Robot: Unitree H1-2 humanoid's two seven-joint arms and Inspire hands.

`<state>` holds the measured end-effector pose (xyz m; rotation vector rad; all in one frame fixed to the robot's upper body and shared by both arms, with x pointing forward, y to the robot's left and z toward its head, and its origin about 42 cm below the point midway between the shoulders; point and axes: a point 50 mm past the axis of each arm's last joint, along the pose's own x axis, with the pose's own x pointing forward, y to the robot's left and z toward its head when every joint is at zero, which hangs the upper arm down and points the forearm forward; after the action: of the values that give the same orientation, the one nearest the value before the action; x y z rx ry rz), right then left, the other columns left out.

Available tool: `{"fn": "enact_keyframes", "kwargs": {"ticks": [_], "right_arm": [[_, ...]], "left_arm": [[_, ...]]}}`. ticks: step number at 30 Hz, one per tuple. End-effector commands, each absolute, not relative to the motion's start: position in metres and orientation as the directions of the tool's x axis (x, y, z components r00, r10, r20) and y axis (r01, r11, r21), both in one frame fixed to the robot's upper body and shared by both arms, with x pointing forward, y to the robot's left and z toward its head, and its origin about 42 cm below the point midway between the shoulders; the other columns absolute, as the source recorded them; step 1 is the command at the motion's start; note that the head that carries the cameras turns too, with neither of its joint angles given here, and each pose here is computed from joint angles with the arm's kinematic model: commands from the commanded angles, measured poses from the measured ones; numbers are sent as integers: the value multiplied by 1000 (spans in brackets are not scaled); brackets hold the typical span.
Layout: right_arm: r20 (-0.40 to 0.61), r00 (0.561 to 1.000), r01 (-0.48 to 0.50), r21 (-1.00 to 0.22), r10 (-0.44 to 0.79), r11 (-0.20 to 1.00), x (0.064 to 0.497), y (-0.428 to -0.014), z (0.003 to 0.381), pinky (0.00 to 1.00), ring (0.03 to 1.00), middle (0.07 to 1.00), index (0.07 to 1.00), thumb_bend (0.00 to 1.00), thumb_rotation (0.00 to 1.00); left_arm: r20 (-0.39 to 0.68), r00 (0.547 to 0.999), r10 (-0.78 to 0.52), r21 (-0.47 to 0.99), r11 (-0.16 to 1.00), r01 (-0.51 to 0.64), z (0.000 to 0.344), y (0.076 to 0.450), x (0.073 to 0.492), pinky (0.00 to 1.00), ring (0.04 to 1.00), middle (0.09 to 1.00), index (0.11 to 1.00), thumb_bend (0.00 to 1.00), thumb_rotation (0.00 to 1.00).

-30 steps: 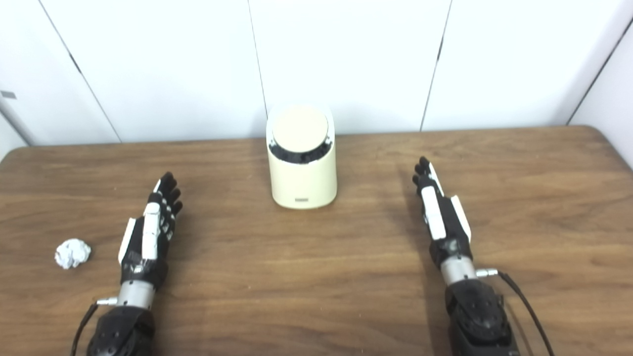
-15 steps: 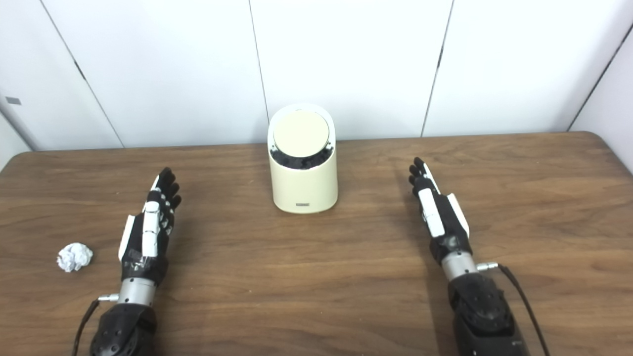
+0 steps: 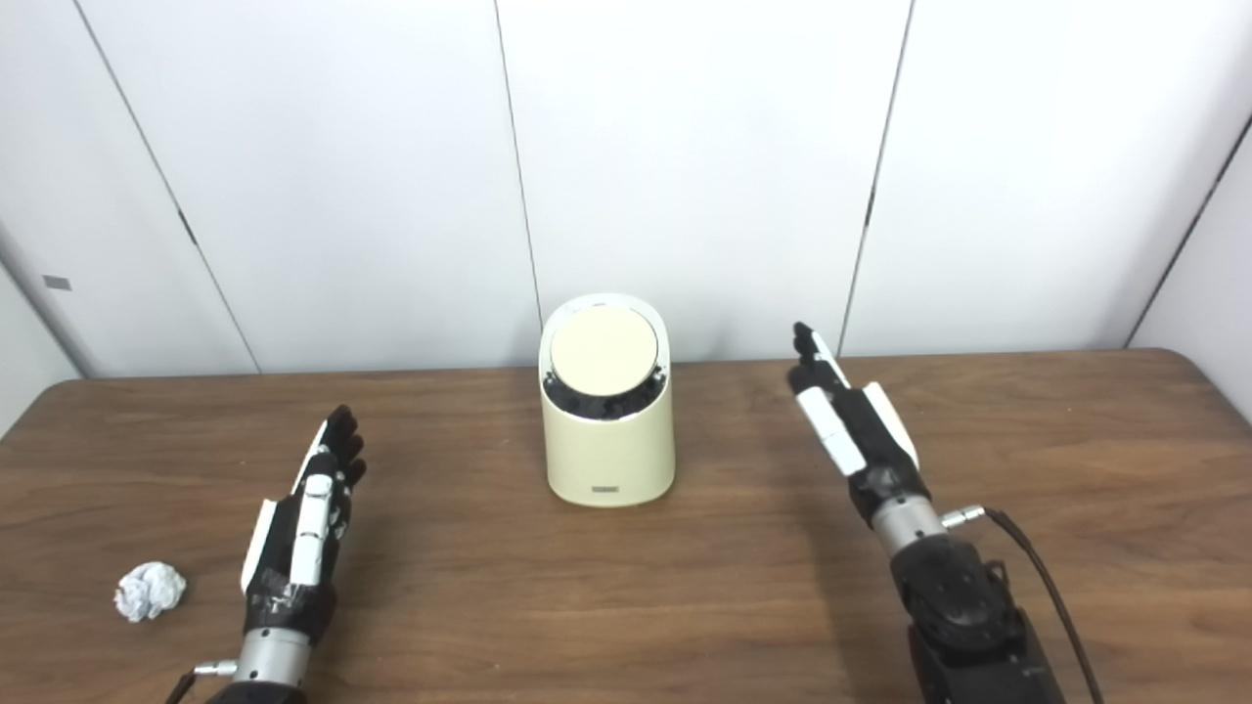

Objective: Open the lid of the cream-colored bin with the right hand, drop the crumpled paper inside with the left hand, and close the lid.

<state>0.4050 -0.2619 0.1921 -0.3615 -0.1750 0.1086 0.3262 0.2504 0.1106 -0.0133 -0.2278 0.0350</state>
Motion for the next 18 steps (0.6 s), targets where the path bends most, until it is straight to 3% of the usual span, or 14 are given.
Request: {"fn": "enact_keyframes", "kwargs": {"ticks": [1,8,18], "right_arm": [[262,954,-31,-401,146,916,418,-256,236,993,984,990,994,691,995],[324,933,47,-538,155,842,428,-239,260,936,954,960,981,643,1000],[363,898,38,-626,248,779,444,-220,286,908,964,989,993,611,965]], "left_arm": [[105,994,35,-39,999,-31,69,238,307,1000,1000,1000,1000,447,955],[102,994,31,-12,999,-30,69,237,306,1000,1000,1000,1000,442,988],[102,994,35,-22,999,-33,69,235,304,1000,1000,1000,1000,437,978]]}}
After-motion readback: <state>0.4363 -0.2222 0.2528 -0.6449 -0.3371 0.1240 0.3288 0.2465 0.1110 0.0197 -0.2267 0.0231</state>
